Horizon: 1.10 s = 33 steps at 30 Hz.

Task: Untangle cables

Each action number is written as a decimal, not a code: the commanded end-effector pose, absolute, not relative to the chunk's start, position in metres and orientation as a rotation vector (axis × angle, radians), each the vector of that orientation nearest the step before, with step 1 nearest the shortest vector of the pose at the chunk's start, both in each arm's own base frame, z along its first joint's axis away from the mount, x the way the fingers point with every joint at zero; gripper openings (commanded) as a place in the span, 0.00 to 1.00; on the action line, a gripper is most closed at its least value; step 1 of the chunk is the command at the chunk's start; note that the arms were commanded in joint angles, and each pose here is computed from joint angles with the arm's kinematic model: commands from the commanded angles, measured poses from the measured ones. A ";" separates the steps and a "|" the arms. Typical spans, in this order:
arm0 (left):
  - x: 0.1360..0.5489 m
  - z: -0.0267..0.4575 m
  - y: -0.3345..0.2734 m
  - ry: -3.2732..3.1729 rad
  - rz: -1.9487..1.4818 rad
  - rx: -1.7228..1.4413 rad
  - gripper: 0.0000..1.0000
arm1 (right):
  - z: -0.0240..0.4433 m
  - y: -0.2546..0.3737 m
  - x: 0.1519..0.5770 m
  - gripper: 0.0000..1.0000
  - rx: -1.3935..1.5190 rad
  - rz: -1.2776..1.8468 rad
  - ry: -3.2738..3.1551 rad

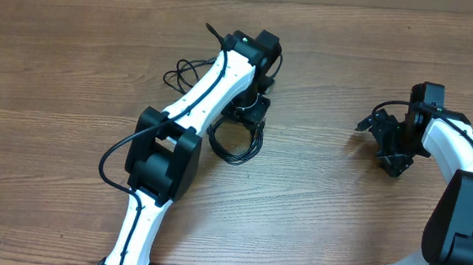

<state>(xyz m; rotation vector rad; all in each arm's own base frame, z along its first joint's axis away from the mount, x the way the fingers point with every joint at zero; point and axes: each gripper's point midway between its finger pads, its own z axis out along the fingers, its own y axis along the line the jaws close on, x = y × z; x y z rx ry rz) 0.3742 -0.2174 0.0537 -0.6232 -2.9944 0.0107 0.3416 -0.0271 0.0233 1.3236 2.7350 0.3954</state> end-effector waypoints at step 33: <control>0.383 -0.003 -0.217 -2.975 0.393 -0.675 0.04 | 0.028 -0.029 0.349 1.00 1.313 0.392 2.713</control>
